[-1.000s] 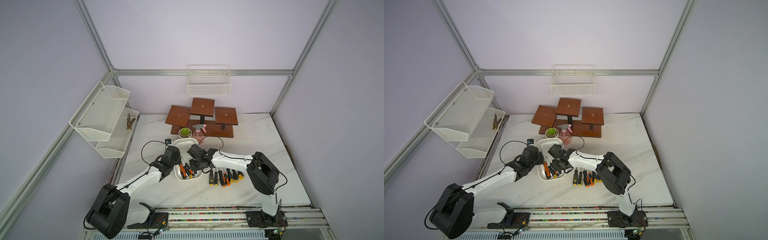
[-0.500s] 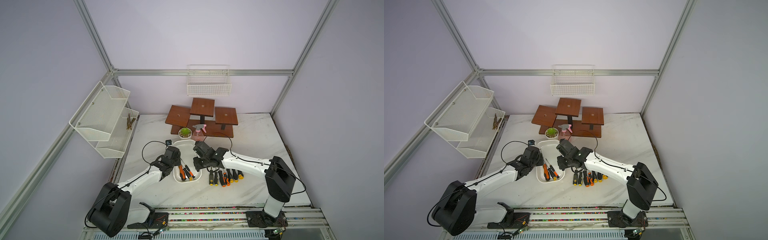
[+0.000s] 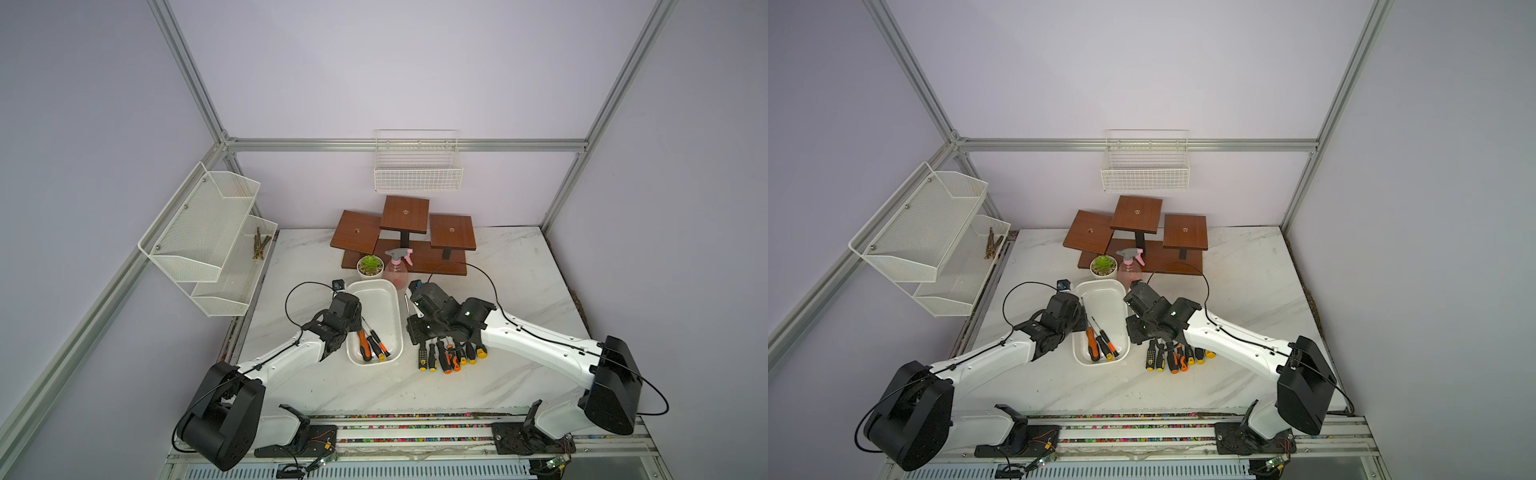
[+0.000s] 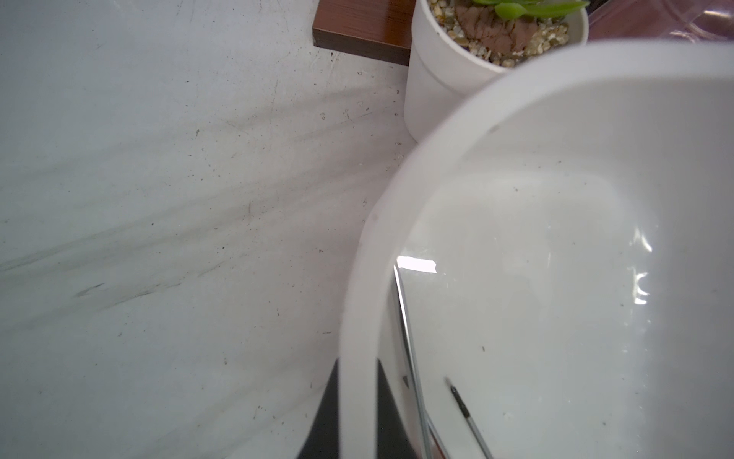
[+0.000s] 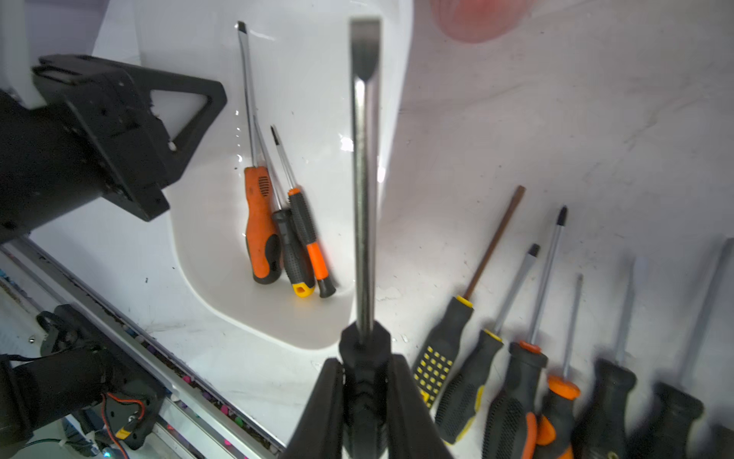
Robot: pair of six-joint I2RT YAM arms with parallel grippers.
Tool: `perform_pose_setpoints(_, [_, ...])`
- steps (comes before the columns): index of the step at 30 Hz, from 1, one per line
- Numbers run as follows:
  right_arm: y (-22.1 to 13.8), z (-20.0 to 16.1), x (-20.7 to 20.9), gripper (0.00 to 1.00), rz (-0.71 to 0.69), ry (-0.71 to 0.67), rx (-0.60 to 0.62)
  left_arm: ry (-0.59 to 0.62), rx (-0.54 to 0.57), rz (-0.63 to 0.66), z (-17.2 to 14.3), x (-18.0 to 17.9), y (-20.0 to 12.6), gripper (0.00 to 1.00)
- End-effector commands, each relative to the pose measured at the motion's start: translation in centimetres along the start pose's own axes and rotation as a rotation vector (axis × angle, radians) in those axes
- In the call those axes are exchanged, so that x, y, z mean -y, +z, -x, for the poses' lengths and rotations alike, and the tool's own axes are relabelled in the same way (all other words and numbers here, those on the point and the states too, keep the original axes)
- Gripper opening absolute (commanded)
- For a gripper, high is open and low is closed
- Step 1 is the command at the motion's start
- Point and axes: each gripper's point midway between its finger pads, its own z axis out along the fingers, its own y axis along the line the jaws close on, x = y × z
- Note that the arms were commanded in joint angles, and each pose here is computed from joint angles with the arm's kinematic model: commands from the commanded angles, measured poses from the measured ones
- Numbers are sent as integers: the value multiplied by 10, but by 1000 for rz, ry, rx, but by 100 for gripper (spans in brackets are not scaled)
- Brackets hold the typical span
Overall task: Take out the screwdriver from the storage box
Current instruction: Pick up the screwdriver from the storage box, then place the screwdriver at the center of the board.
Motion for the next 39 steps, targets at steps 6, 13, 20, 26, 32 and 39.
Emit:
perform_pose_setpoints(6, [-21,-19,77,0,-203,38,-51,-7,77,-58,26,14,-6,0])
perform_pose_setpoints(13, [-27,-39,143,0,-389,123,-106,-8,80,-86,24,18,-5,0])
perform_pose_setpoints(20, [-23,-48,188,0,-490,210,-152,-9,78,-112,18,21,-2,0])
perform_pose_setpoints(26, [-10,-55,207,0,-550,222,-214,5,79,-109,14,19,-2,0])
perform_pose_setpoints(32, [0,-66,225,0,-629,230,-270,3,100,-129,17,19,-10,0])
perform_pose_setpoints(39, [5,-77,235,0,-652,272,-302,22,95,-149,18,24,-9,0])
